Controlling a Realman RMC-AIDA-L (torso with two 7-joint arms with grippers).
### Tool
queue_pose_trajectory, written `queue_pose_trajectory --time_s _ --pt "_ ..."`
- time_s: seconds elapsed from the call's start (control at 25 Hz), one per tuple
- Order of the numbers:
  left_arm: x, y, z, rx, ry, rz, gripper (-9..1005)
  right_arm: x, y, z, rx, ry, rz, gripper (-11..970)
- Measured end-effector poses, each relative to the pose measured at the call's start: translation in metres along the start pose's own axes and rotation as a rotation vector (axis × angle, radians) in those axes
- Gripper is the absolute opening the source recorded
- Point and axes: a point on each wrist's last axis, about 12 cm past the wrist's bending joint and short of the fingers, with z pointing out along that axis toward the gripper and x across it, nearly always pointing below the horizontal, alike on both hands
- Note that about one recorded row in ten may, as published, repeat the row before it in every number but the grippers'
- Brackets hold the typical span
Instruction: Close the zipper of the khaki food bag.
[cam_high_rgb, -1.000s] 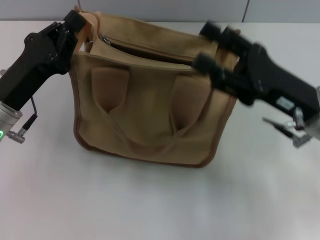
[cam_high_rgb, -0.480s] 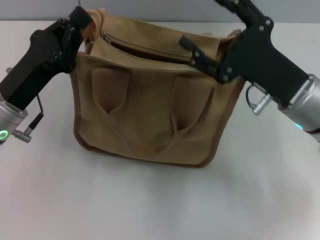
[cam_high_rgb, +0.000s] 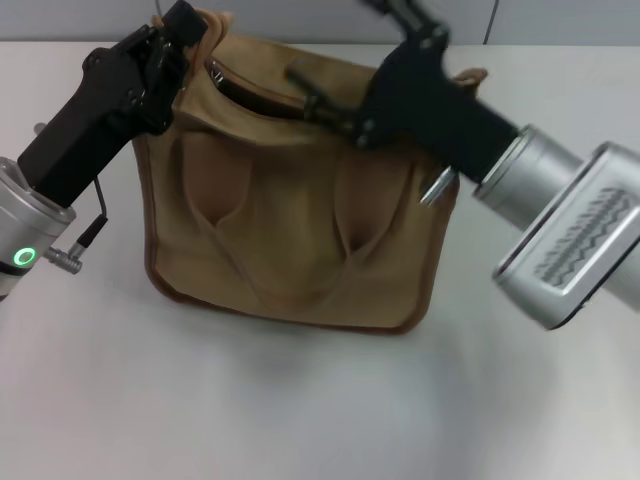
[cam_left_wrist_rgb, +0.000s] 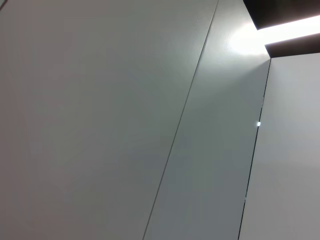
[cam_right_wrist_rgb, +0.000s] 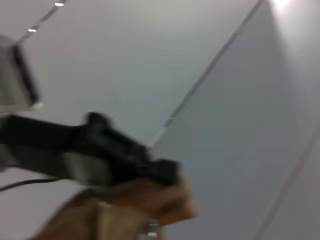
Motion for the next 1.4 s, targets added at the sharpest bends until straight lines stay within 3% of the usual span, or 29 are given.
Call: queue_pose_trajectory --time_s 0.4,0.6,0.76,1.08,1.4 --pt "-0.001 0.001 0.011 0.019 -0.001 0.002 13 0.001 0.011 0.010 -0.042 0.032 -0.035 825" --pt "0.000 0.002 0.016 0.027 0.002 -0.002 13 0.001 0.011 0.024 -0.009 0.069 -0.004 826" --pt "-0.002 0.003 0.022 0.033 -0.007 -0.001 13 0.000 0.020 0.032 -0.055 0.088 0.010 826" --pt "-0.007 0.002 0.035 0.081 -0.024 -0.018 15 0.005 0.015 0.023 0.035 0.130 0.026 826" --pt "-0.005 0.002 0.036 0.083 -0.015 -0.023 19 0.004 0.017 0.022 0.029 0.121 0.028 826"
